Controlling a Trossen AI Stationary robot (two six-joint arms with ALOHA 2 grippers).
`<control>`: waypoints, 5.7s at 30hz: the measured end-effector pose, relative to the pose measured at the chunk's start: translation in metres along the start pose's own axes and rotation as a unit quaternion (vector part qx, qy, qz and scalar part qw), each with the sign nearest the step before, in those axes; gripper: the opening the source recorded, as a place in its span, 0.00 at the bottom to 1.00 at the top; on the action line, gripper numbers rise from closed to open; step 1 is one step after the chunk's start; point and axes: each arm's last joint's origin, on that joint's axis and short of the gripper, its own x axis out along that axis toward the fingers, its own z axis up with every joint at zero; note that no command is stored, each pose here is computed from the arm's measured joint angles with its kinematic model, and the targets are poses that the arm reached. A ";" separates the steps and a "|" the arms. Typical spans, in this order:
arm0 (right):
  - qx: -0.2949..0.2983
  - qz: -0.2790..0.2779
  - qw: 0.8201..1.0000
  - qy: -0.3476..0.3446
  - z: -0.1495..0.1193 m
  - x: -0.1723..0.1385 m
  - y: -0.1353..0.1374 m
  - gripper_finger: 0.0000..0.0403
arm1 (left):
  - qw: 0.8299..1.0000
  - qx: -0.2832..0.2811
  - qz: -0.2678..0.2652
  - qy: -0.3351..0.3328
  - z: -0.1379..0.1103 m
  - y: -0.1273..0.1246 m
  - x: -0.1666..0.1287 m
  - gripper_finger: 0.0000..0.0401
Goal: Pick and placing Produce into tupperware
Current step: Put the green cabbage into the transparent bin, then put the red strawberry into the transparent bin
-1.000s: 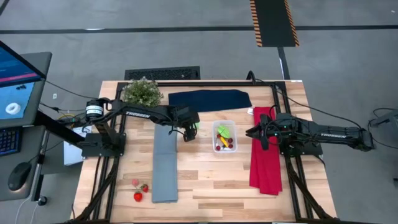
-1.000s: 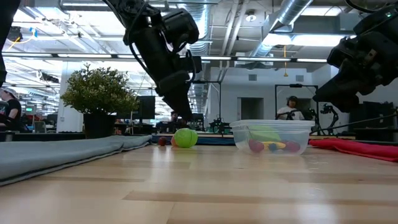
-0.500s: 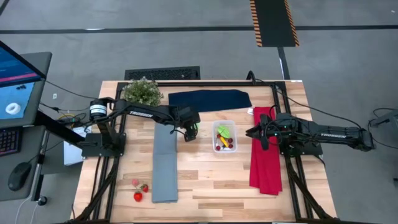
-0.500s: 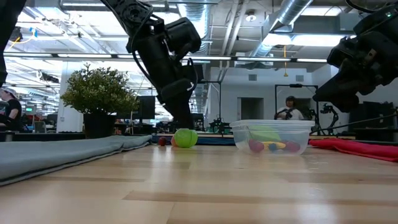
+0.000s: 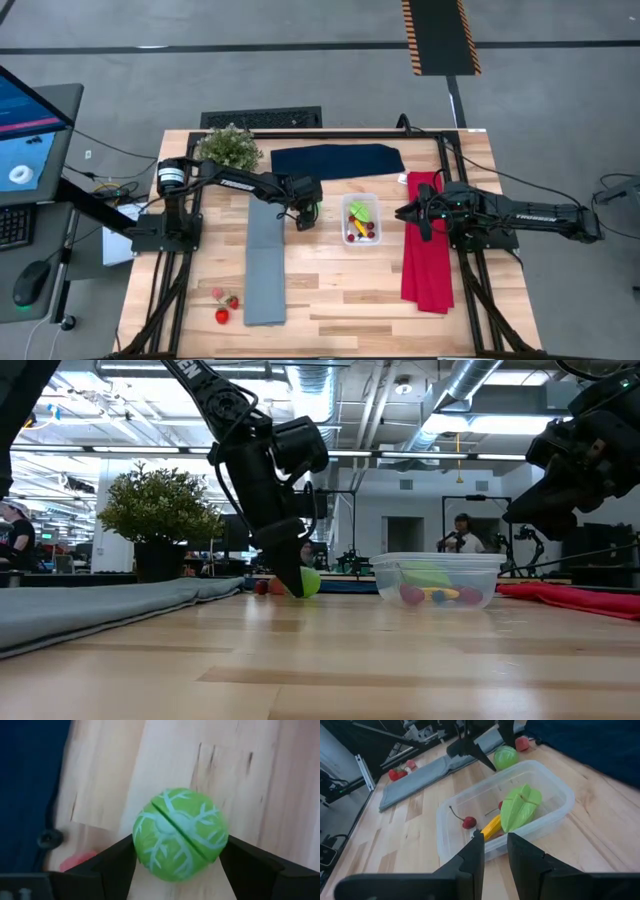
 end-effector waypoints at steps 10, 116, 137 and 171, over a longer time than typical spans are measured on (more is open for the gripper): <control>0.000 0.000 1.000 0.000 0.000 0.000 0.000 0.27 | 0.999 0.002 -0.035 -0.035 0.007 -0.002 0.000 0.58; 0.000 0.000 1.000 0.001 0.000 0.000 0.000 0.27 | 0.987 0.058 -0.150 0.027 -0.032 -0.190 -0.176 0.83; 0.000 0.000 1.000 0.001 0.000 0.000 0.000 0.27 | 0.989 -0.116 -0.045 0.077 -0.130 -0.232 -0.204 0.83; 0.000 -0.001 1.000 0.002 0.000 0.000 0.000 0.27 | 0.932 -0.282 0.024 0.227 -0.201 -0.241 -0.134 0.83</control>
